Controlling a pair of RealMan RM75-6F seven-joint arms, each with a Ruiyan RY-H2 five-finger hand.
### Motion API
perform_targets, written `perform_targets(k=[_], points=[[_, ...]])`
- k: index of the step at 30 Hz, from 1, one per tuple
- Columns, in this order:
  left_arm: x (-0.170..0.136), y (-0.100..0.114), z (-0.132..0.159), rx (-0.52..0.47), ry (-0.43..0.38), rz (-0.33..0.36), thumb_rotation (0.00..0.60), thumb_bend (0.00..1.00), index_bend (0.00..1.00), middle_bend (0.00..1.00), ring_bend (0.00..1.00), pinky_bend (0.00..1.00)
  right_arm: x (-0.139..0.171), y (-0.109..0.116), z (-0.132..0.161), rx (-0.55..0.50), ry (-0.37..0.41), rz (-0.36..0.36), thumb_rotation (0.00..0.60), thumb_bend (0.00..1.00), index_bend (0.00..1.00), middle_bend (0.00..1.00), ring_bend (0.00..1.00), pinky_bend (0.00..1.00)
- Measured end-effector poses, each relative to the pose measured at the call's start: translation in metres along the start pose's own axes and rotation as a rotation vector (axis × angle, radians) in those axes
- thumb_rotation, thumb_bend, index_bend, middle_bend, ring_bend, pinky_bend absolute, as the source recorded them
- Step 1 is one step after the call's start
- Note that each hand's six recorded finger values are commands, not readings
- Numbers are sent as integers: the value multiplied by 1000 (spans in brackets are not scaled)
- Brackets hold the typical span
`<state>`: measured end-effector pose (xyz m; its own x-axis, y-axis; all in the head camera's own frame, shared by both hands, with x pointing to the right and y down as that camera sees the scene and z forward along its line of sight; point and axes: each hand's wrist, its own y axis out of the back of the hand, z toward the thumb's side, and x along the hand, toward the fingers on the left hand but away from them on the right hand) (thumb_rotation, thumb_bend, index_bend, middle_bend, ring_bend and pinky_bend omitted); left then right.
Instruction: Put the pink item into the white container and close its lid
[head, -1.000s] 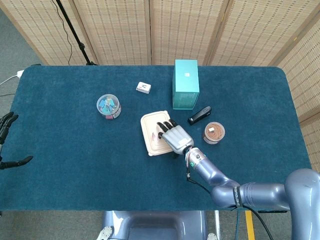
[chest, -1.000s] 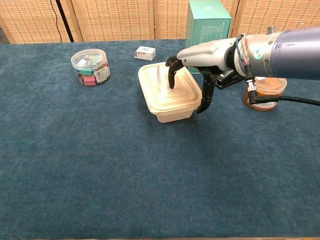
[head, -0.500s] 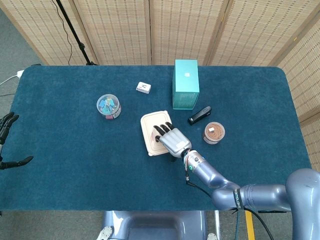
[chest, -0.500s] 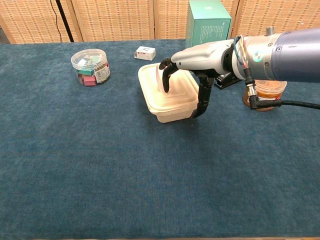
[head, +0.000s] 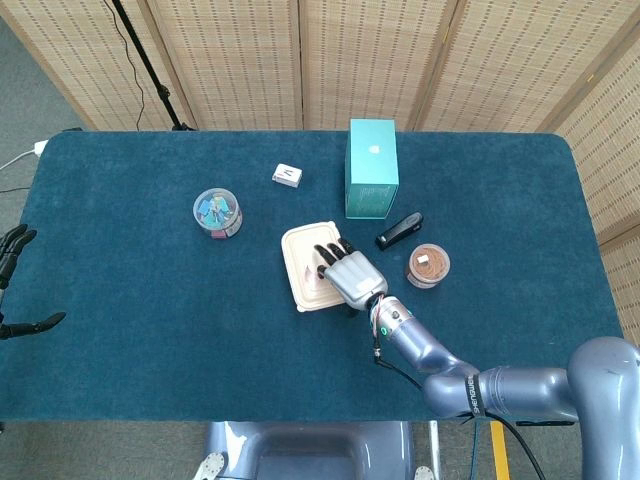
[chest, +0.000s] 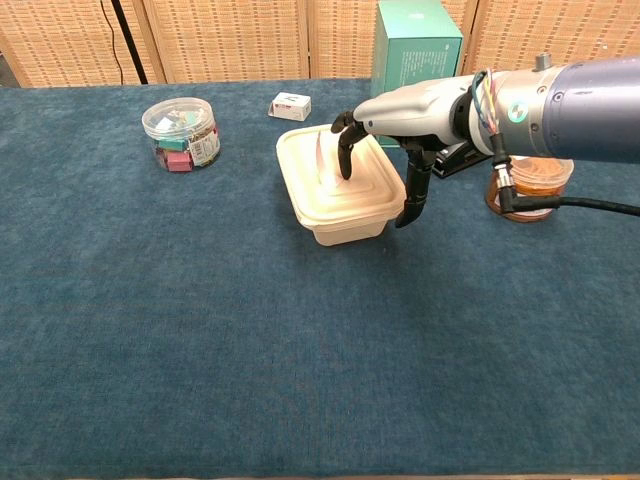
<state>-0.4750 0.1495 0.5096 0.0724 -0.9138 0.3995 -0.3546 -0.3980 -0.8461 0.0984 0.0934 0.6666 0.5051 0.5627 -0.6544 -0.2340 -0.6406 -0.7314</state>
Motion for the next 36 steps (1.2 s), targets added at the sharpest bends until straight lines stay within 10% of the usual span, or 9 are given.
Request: perform_targets(k=[36], points=[[-3,4,-2,-12,-1,14,600,0,0,0,0,0,9,8,-5,41,-13,-40,600,0,290,0,0,0]])
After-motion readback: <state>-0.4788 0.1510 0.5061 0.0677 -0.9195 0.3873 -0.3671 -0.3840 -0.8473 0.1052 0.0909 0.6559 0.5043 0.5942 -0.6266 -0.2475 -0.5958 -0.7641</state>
